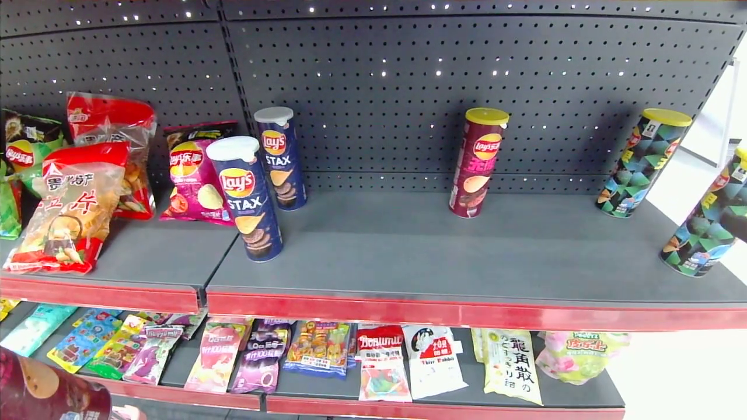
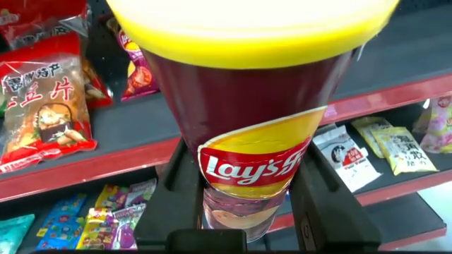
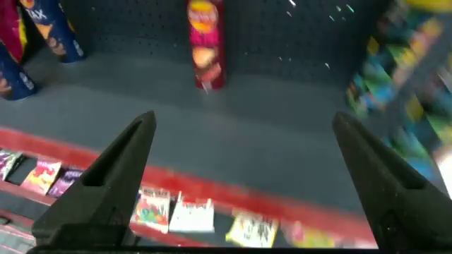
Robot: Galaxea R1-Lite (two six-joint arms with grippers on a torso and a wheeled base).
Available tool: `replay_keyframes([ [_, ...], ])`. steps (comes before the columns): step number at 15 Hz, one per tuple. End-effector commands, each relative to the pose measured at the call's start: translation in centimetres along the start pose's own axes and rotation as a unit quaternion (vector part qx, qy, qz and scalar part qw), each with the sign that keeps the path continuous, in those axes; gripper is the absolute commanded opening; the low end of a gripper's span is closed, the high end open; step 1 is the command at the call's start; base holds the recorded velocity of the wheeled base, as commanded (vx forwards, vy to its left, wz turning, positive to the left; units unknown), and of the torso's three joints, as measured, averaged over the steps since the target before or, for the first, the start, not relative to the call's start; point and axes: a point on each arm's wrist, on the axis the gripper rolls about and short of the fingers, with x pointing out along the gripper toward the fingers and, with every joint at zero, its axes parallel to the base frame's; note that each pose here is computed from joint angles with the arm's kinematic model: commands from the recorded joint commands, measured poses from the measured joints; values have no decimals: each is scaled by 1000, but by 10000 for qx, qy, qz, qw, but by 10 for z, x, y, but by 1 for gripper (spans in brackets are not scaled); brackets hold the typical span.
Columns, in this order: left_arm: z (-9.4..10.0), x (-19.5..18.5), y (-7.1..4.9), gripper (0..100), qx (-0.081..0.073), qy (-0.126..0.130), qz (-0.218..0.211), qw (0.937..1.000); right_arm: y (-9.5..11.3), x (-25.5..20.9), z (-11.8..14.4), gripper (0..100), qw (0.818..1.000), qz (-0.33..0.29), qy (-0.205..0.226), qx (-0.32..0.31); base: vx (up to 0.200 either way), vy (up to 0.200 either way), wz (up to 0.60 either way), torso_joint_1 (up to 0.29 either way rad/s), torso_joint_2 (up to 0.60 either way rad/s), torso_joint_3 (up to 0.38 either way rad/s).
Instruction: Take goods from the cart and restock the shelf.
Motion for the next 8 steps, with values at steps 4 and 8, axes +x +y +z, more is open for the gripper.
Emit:
replay_keyframes([
  [4, 2, -3, 0, 0, 20, -82, 128, 9999, 5, 178, -17, 100, 9982, 431, 406, -84, 0, 0, 0, 0, 0, 0],
  [8, 2, -3, 0, 0, 64, -68, 165, 9998, 13, 219, -18, 100, 9965, 687, 444, 175, 0, 0, 0, 0, 0, 0],
])
